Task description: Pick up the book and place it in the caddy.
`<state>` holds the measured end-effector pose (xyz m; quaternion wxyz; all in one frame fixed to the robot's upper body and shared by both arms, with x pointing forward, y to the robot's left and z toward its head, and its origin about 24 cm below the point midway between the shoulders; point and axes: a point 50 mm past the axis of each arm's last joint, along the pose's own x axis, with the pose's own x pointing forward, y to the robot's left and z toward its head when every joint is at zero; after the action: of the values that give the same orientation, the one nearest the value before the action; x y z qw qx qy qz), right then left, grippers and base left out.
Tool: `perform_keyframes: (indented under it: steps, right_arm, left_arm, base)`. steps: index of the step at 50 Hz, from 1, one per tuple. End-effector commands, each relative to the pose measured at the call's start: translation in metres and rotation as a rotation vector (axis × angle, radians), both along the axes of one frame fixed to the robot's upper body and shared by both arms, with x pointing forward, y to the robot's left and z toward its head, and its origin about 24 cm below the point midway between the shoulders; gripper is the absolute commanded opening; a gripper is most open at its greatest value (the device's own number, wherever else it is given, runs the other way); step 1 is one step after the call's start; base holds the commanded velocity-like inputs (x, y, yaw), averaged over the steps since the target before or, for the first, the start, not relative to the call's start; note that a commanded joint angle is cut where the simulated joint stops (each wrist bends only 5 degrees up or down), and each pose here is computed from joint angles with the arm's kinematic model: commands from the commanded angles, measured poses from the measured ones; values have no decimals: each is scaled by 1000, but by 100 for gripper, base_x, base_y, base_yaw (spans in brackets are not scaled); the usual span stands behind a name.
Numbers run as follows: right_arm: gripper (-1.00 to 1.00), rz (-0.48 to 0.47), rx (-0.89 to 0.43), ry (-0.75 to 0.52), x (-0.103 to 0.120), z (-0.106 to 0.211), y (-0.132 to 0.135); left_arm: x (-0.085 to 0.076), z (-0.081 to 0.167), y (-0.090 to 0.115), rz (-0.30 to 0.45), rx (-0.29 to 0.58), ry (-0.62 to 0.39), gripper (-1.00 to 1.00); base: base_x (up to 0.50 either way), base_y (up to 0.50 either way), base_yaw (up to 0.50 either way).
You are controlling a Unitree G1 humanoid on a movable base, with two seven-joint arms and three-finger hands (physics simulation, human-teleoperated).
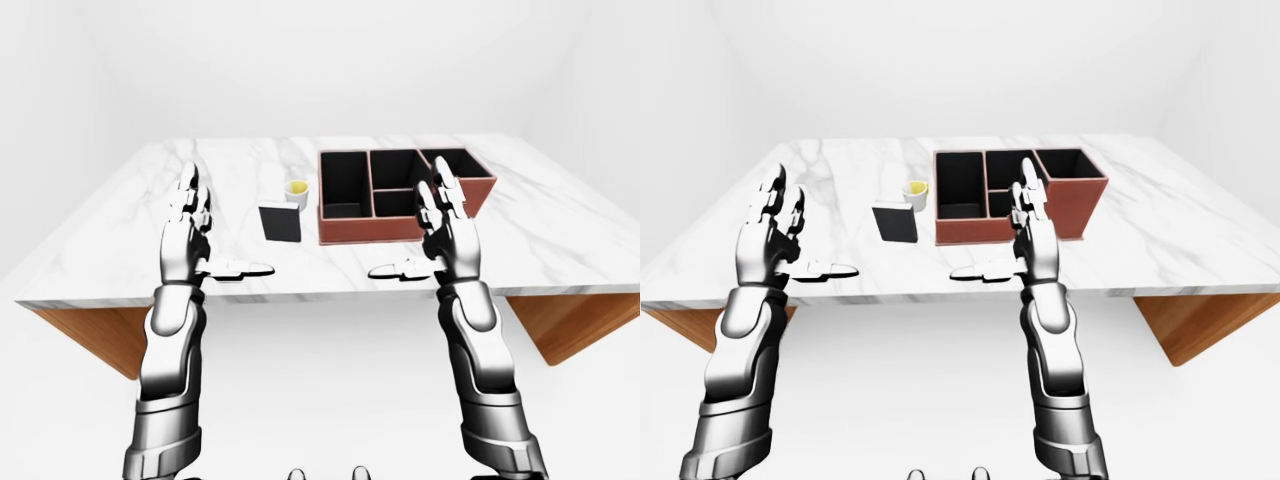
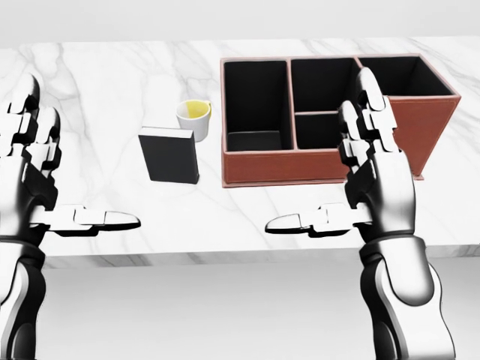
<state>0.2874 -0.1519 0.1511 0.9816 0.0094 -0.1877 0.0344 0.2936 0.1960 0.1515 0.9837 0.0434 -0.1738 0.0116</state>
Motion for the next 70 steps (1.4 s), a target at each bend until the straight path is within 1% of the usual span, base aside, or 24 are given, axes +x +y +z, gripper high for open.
perform_keyframes:
  steps: [1, 5, 14, 36, 40, 44, 46, 48, 54, 60, 65, 70]
  right_arm:
    - [100, 14, 10, -58, -3, 14, 0]
    - [100, 15, 6, -57, -4, 13, 0]
    - [100, 18, 0, -51, -4, 11, 0]
    - [100, 25, 1, -34, -3, 7, 1]
    - [100, 32, 1, -26, -4, 5, 1]
    - [100, 17, -2, -16, -3, 3, 1]
    - [100, 1, 7, -15, -2, 3, -1]
    - [100, 16, 4, -16, -3, 3, 0]
    - [100, 5, -2, -4, 0, 1, 0]
    - [100, 18, -4, -12, -2, 2, 1]
    - [100, 31, -16, -5, -3, 0, 3]
    - [100, 23, -16, -1, -3, -1, 2]
  left_arm:
    - [-15, 17, 11, 31, 26, -83, 100]
    - [-21, 22, 15, 42, 31, -108, 100]
    - [-24, 22, 17, 49, 30, -111, 100]
    - [-26, 19, 16, 48, 21, -106, 100]
    - [-26, 18, 17, 51, 20, -101, 100]
    - [-25, 17, 17, 51, 19, -97, 100]
    - [-25, 17, 18, 52, 18, -95, 100]
    - [-26, 16, 18, 53, 18, -93, 100]
    - [-26, 16, 18, 53, 17, -92, 100]
    - [-26, 15, 18, 54, 16, -87, 100]
    - [-26, 14, 18, 54, 15, -84, 100]
    - [-26, 13, 18, 53, 13, -80, 100]
  base:
    - [50, 14, 0]
    - [50, 14, 0]
    - [50, 16, 0]
    - [50, 23, 0]
    - [50, 0, 0]
    - [49, 0, 0]
    - [0, 0, 0]
    - [0, 0, 0]
    - [0, 0, 0]
    - [0, 0, 0]
    - [42, -2, 0]
    - [50, -2, 0]
